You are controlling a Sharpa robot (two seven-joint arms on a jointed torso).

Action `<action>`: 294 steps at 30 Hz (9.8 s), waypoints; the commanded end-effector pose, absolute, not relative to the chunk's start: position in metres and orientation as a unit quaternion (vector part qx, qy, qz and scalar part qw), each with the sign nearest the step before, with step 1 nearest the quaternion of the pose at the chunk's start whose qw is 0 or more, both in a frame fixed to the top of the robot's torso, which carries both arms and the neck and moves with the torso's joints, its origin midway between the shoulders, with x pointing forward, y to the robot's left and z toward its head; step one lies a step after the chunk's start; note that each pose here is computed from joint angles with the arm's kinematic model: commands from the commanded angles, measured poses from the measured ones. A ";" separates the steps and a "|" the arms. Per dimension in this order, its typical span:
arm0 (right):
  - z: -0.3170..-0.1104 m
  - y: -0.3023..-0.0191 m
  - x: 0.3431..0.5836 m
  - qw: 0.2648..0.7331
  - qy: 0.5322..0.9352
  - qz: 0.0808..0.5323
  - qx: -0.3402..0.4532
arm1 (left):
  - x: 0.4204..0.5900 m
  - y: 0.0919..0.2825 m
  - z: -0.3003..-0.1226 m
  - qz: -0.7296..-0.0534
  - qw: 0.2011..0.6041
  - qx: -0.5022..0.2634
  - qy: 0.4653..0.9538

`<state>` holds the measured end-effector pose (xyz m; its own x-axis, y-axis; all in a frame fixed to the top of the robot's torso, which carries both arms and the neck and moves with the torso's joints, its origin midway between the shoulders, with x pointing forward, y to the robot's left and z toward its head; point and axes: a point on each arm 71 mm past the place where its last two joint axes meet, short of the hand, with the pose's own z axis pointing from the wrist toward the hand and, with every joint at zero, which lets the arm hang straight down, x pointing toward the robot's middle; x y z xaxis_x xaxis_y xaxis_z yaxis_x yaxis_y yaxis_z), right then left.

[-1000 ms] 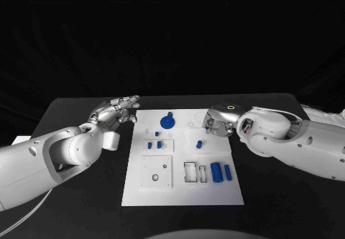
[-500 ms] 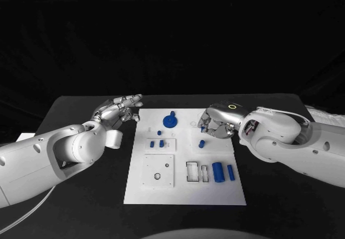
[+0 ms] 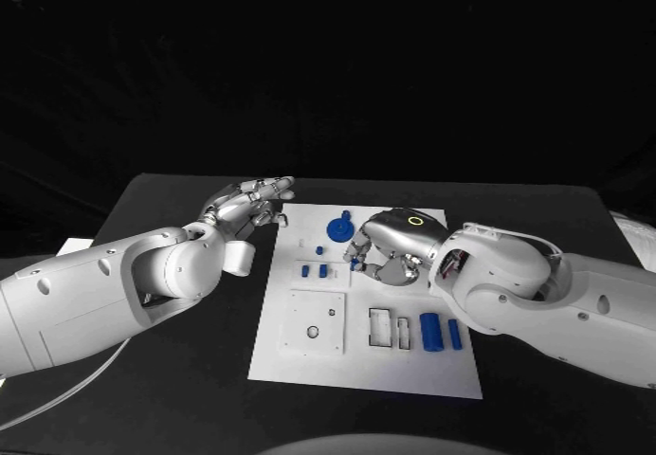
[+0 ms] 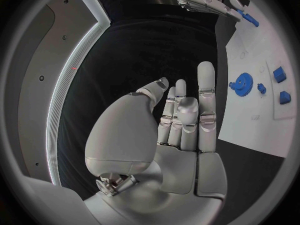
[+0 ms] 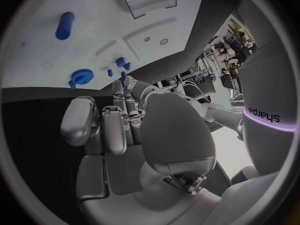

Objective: Assemble the parts on the task board

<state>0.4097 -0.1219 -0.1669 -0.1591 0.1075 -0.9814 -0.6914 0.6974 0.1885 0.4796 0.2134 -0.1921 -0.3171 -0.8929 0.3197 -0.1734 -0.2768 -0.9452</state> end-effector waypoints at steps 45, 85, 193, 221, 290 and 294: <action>-0.233 -0.091 0.394 0.550 0.722 0.353 -0.228 | 0.478 0.210 -0.192 -0.624 0.279 -0.500 0.532; -0.231 -0.089 0.395 0.593 0.690 0.343 -0.233 | 0.478 0.210 -0.193 -0.621 0.272 -0.498 0.541; -0.168 -0.113 0.389 0.571 0.706 0.379 -0.180 | 0.478 0.210 -0.193 -0.622 0.266 -0.485 0.554; -0.224 -0.058 0.372 0.510 0.732 0.375 -0.252 | 0.477 0.207 -0.193 -0.623 0.264 -0.484 0.556; -0.221 -0.054 0.367 0.585 0.678 0.376 -0.237 | 0.476 0.208 -0.193 -0.622 0.264 -0.482 0.558; -0.211 -0.066 0.364 0.605 0.657 0.393 -0.217 | 0.476 0.209 -0.193 -0.621 0.264 -0.483 0.558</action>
<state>0.3652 -0.0655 -0.2200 -0.2248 0.0975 -0.9695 -0.7483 0.6200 0.2358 0.4765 0.2109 -0.1941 -0.3756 -0.8765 0.3011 -0.2143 -0.2340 -0.9483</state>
